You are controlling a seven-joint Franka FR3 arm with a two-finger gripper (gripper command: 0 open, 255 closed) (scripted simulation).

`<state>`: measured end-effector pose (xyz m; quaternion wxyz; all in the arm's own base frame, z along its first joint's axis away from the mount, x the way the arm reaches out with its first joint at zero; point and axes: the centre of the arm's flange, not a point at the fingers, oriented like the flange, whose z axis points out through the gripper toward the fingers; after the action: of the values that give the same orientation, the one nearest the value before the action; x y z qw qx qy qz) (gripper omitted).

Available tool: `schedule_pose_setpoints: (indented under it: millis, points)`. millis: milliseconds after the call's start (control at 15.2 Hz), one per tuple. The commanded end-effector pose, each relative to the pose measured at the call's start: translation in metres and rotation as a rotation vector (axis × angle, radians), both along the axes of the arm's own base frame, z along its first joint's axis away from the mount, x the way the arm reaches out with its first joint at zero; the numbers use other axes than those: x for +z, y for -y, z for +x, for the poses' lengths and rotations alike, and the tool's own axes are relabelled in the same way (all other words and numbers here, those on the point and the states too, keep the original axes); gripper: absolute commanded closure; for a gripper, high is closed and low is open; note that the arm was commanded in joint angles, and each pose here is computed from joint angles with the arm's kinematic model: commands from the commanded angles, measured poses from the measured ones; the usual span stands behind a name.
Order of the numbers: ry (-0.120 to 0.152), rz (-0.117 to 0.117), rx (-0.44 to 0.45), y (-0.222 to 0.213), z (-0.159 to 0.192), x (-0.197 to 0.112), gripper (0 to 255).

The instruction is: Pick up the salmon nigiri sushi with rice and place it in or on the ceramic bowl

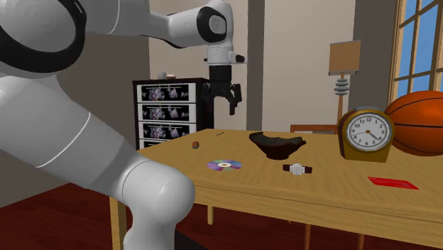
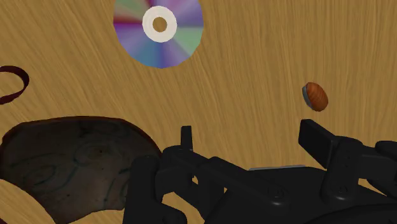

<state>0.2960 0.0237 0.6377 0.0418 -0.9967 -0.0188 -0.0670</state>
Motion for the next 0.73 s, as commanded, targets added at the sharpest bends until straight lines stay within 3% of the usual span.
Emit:
schedule_pose_setpoints:
  millis: [0,660]
  points:
    - [0.000,0.000,0.000,0.000,0.000,0.000,0]
    - [-0.042,-0.097,0.388,-0.120,0.049,-0.056,0]
